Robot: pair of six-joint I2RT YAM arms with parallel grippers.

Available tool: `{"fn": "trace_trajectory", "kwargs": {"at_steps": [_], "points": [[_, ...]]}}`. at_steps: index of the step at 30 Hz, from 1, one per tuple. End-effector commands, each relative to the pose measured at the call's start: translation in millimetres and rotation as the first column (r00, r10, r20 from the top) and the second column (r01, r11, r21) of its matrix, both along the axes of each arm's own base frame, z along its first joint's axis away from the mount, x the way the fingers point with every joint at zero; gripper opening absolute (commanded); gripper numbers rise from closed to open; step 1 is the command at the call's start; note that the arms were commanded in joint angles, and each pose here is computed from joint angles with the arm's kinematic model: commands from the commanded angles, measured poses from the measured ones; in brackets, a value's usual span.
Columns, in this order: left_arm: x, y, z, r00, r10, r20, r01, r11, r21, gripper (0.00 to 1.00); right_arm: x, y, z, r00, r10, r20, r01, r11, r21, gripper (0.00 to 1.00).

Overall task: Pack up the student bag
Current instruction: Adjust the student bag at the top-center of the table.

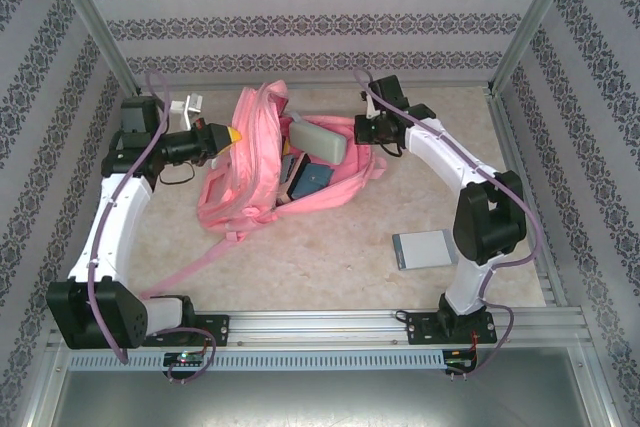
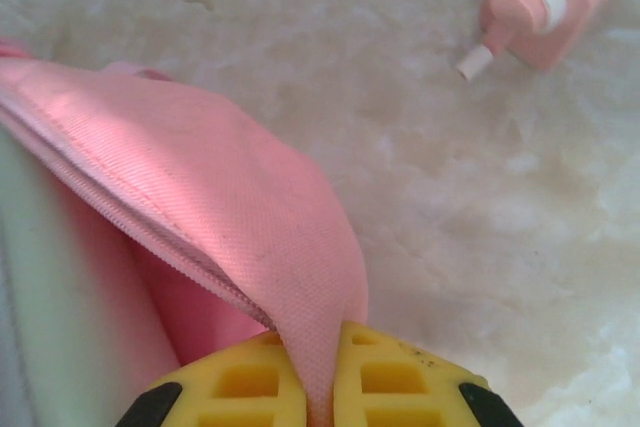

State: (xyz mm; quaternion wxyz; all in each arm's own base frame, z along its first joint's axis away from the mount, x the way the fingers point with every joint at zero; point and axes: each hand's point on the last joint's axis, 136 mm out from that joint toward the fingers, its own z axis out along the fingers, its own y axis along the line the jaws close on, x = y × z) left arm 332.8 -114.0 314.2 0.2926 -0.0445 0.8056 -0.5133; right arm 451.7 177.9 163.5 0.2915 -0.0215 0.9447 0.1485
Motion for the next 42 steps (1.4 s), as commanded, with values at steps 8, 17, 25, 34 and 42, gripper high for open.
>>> {"fn": "trace_trajectory", "kwargs": {"at_steps": [8, 17, 25, 34, 42], "points": [[-6, -13, 30, 0.986, -0.047, 0.162, 0.048, 0.999, -0.004, 0.0, 6, 106, 55, 0.96, 0.205, 0.191, -0.215, 0.976, 0.031, 0.0], [-10, -12, 17, 0.988, -0.044, 0.148, 0.03, 0.995, 0.093, 0.0, 28, 79, 63, 0.975, 0.079, 0.209, -0.093, 0.994, 0.062, 0.0], [25, -7, 18, 0.985, -0.018, 0.172, -0.002, 0.993, 0.118, 0.0, 34, 51, 8, 0.996, 0.021, 0.083, -0.026, 0.998, 0.065, 0.02], [57, -12, 15, 0.986, -0.028, 0.166, 0.009, 0.994, 0.113, 0.0, 30, 25, -40, 0.999, -0.045, -0.017, 0.046, 0.999, 0.017, 0.24], [53, -30, -6, 0.993, -0.046, 0.108, 0.037, 0.996, 0.079, 0.0, 50, -15, -28, 0.983, -0.183, 0.015, 0.183, 0.983, -0.007, 0.73]]}}
